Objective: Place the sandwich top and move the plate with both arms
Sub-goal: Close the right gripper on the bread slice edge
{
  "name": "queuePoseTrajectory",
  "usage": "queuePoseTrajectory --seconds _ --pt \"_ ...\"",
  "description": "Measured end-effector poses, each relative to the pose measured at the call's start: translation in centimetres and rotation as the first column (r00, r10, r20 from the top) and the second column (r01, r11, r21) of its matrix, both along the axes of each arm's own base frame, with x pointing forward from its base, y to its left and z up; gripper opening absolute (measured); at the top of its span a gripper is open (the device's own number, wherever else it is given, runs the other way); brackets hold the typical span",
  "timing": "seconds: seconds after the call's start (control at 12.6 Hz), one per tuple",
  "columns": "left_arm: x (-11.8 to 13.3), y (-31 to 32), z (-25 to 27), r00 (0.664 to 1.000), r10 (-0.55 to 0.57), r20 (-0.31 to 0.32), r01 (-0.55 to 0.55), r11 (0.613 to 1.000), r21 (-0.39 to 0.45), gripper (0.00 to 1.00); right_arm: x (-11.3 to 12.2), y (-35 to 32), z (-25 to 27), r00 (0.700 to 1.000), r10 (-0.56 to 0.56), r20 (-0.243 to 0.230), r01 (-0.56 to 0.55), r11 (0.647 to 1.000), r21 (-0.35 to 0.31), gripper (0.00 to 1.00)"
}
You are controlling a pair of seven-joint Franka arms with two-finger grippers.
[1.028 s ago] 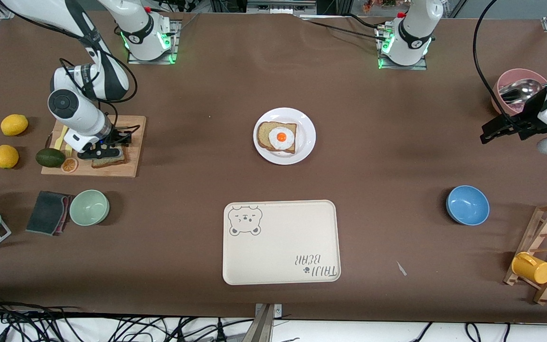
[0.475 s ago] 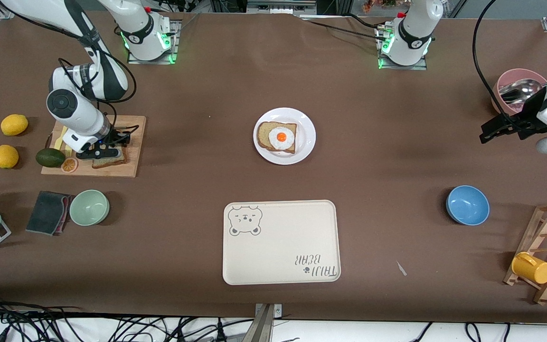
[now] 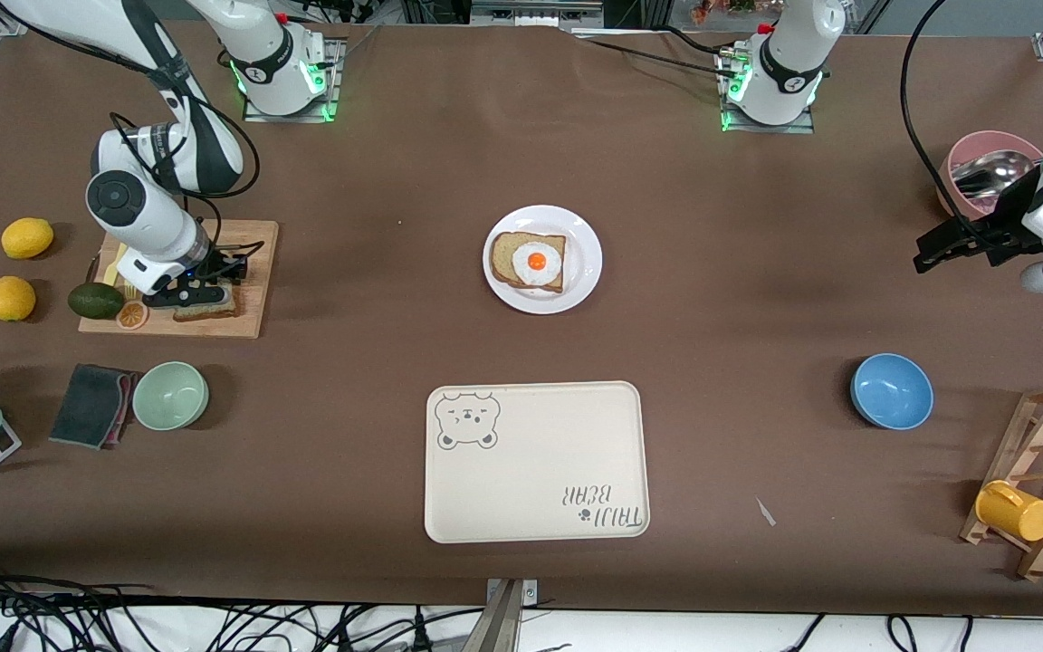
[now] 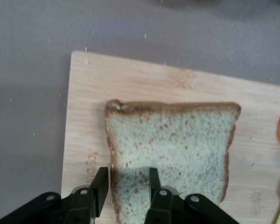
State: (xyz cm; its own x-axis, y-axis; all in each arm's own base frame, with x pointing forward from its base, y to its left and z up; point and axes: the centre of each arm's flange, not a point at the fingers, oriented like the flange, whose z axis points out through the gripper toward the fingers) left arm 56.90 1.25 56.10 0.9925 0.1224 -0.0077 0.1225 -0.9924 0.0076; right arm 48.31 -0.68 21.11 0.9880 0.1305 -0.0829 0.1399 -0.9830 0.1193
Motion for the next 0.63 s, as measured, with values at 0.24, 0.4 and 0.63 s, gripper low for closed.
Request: queuePoseTrajectory --seconds 0.24,0.4,0.63 --pt "0.0 0.0 0.0 1.0 0.0 0.0 0.0 1.0 0.0 1.0 0.4 0.3 0.3 1.0 -0.013 0.001 0.013 1.0 -0.004 0.44" --pt "0.0 0.0 0.0 1.0 0.0 0.0 0.0 1.0 0.0 1.0 0.3 1.0 0.0 1.0 -0.031 -0.004 0.031 0.999 -0.007 0.44" --pt "0.0 0.0 0.0 1.0 0.0 0.0 0.0 1.0 0.0 1.0 0.2 1.8 -0.8 1.0 -0.02 -0.008 0.02 0.999 -0.038 0.44"
